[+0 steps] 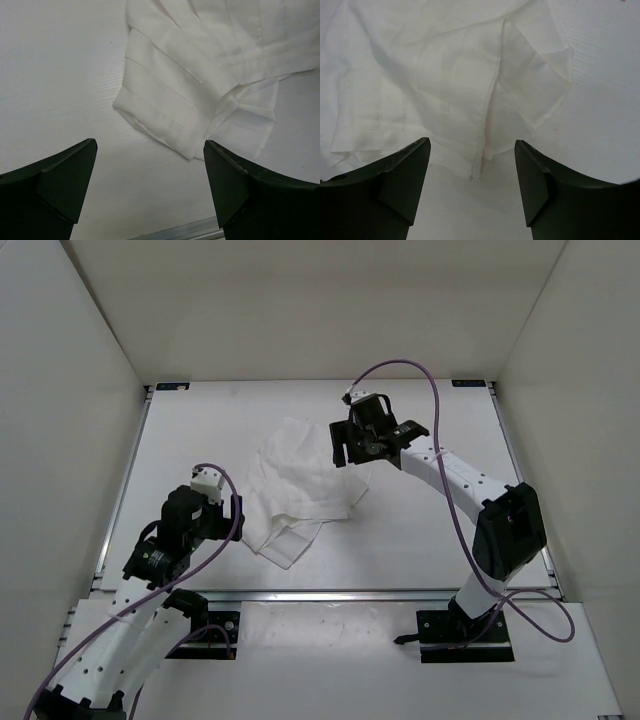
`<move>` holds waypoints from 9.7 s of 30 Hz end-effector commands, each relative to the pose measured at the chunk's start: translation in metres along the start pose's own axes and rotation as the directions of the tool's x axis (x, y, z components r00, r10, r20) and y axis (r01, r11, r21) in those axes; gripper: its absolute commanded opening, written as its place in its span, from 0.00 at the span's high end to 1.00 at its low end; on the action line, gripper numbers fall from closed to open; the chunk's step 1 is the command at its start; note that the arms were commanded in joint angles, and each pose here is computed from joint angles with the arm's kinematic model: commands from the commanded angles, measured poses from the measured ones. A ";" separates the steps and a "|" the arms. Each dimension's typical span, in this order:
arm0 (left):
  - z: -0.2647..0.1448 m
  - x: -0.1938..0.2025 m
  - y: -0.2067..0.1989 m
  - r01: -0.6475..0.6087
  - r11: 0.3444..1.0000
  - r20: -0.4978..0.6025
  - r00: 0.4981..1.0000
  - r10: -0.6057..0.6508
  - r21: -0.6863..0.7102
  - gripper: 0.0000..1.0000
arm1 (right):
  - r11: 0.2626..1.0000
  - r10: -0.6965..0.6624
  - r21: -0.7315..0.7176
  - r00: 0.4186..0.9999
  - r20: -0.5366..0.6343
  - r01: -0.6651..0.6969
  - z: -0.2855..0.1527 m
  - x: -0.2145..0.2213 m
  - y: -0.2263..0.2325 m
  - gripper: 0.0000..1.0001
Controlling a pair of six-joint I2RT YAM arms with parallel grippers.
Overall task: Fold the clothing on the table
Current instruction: Flatten the skirt out, then fold the skirt
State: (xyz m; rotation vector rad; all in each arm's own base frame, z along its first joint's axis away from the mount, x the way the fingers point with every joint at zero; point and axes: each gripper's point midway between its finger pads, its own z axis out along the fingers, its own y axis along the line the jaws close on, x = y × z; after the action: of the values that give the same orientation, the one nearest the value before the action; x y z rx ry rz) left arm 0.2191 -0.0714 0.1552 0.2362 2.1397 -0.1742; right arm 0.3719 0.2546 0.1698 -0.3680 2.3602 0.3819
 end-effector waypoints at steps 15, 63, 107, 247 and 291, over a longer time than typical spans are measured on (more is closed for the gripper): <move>-0.017 -0.020 -0.003 0.010 1.000 0.170 0.985 -0.014 0.022 0.68 | 0.995 -0.093 -0.029 0.994 0.058 0.095 -0.014 0.041 0.006 0.80; 0.058 0.103 -0.047 0.479 0.877 -0.311 0.829 -0.465 -0.038 0.54 | 0.990 -0.074 -0.127 0.981 -0.179 0.052 0.052 0.142 0.025 1.00; -0.060 -0.233 -0.042 0.271 0.945 0.159 0.940 -0.300 0.182 1.00 | 0.946 0.077 -0.320 0.933 0.351 0.043 -0.224 -0.069 0.028 1.00; 0.148 -0.097 -0.014 0.560 0.826 -0.092 0.827 -0.554 0.066 0.92 | 0.839 0.544 -0.044 0.838 0.036 -0.543 -0.055 0.034 -0.131 1.00; 0.173 -0.007 -0.052 0.619 0.782 -0.185 0.779 -0.599 0.073 0.53 | 0.746 0.665 -0.111 0.724 0.183 -0.657 0.006 0.065 -0.189 0.99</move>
State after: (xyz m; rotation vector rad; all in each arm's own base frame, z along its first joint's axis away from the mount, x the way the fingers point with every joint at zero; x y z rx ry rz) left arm 0.3369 -0.1523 0.0528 -0.4183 2.3743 -0.6628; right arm 0.3663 0.0789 0.0566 0.5612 2.3625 0.7110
